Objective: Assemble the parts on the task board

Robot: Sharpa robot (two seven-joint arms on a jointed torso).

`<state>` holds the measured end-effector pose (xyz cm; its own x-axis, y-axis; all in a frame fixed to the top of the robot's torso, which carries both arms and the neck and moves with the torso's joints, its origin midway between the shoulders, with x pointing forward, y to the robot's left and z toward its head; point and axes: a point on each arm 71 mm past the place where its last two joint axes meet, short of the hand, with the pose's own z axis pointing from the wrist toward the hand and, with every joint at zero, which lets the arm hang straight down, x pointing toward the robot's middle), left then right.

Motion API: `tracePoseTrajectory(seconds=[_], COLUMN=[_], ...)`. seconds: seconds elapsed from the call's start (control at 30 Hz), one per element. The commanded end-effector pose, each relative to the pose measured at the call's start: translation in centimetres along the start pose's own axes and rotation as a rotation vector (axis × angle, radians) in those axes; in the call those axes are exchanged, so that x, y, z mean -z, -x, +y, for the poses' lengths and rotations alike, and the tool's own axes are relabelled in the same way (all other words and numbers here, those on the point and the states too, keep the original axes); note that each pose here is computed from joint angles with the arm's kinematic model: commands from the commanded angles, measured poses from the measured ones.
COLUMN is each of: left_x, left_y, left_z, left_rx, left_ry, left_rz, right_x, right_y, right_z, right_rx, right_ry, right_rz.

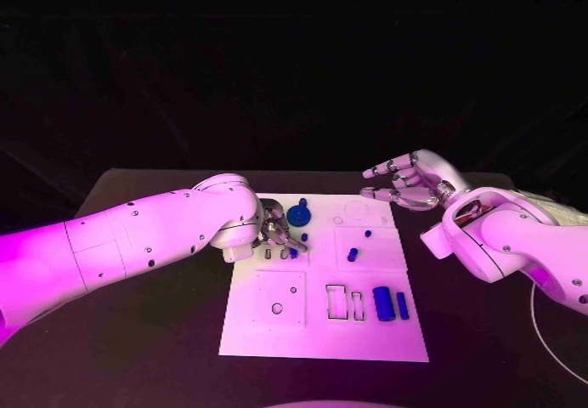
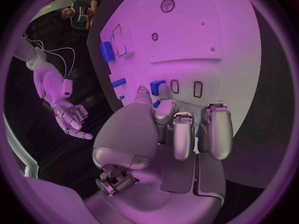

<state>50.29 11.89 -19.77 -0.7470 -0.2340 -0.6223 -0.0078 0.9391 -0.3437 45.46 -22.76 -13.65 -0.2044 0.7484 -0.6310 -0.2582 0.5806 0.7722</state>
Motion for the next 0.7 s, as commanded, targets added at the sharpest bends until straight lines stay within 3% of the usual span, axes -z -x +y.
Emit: tracePoseTrajectory(seconds=[0.03, 0.7], left_x=[-0.02, -0.09], left_y=[-0.08, -0.06], left_z=[-0.11, -0.23], left_rx=[-0.029, -0.028], left_ry=[0.003, 0.002], left_rz=[0.017, 0.013], right_x=[-0.01, -0.02], right_y=[-0.23, -0.59], right_z=[0.04, -0.06], right_rx=[0.01, 0.007], right_ry=[0.007, 0.008], right_rz=[0.021, 0.034])
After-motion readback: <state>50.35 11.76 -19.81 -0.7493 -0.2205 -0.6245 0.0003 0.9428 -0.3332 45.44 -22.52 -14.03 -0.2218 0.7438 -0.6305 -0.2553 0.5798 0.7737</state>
